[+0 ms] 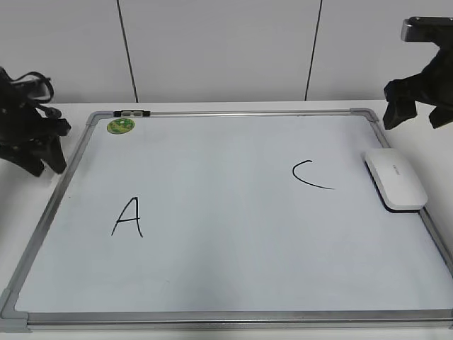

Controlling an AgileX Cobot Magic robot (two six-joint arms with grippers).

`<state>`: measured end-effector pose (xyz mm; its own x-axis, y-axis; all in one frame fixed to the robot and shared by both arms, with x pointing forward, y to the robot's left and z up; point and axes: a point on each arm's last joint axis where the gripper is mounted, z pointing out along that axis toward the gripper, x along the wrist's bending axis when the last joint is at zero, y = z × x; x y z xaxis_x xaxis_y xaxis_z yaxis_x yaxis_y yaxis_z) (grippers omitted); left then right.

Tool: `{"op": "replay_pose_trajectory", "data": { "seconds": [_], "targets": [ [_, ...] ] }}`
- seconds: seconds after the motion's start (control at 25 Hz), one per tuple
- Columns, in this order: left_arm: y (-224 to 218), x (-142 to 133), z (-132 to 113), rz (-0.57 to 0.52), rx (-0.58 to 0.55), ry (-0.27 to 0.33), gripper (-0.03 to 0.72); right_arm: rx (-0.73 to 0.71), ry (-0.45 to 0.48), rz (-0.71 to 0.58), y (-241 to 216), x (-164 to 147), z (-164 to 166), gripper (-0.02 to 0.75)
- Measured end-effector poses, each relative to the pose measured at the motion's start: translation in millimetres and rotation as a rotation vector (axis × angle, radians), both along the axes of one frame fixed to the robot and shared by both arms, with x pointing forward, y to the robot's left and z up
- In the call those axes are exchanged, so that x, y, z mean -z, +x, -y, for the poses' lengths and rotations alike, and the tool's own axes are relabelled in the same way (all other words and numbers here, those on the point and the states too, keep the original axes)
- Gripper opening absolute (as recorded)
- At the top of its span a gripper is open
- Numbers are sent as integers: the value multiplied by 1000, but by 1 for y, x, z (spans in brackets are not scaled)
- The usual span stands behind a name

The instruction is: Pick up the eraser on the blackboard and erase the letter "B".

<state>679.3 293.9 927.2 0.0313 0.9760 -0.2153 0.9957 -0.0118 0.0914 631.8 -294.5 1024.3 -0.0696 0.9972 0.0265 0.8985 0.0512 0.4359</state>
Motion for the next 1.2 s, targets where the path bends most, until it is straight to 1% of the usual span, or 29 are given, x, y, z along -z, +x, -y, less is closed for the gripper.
{"op": "replay_pose_trajectory", "data": {
  "seconds": [0.08, 0.16, 0.32, 0.56, 0.76, 0.88, 1.2],
  "targets": [
    [2, -18, 0, 16, 13, -1, 384, -2, 1, -6, -4, -5, 0, 615],
    [1, -40, 0, 33, 24, -2, 407, -3, 2, -4, -8, -12, 0, 613],
    [-9, -85, 1, 96, 39, -3, 417, -20, 11, -1, -22, -33, -2, 599],
    [-28, -138, 2, 205, 31, 2, 418, -60, 4, -22, -48, -63, -3, 594],
    [-63, -185, 3, 299, 19, 3, 419, -67, 32, 23, -73, -92, -5, 594],
    [-97, -204, 4, 326, 18, 4, 419, -78, 55, 57, -92, -107, -8, 594],
    [-178, -214, 6, 339, 20, 4, 419, -99, 58, 139, -152, -131, -9, 594]
  ]
}}
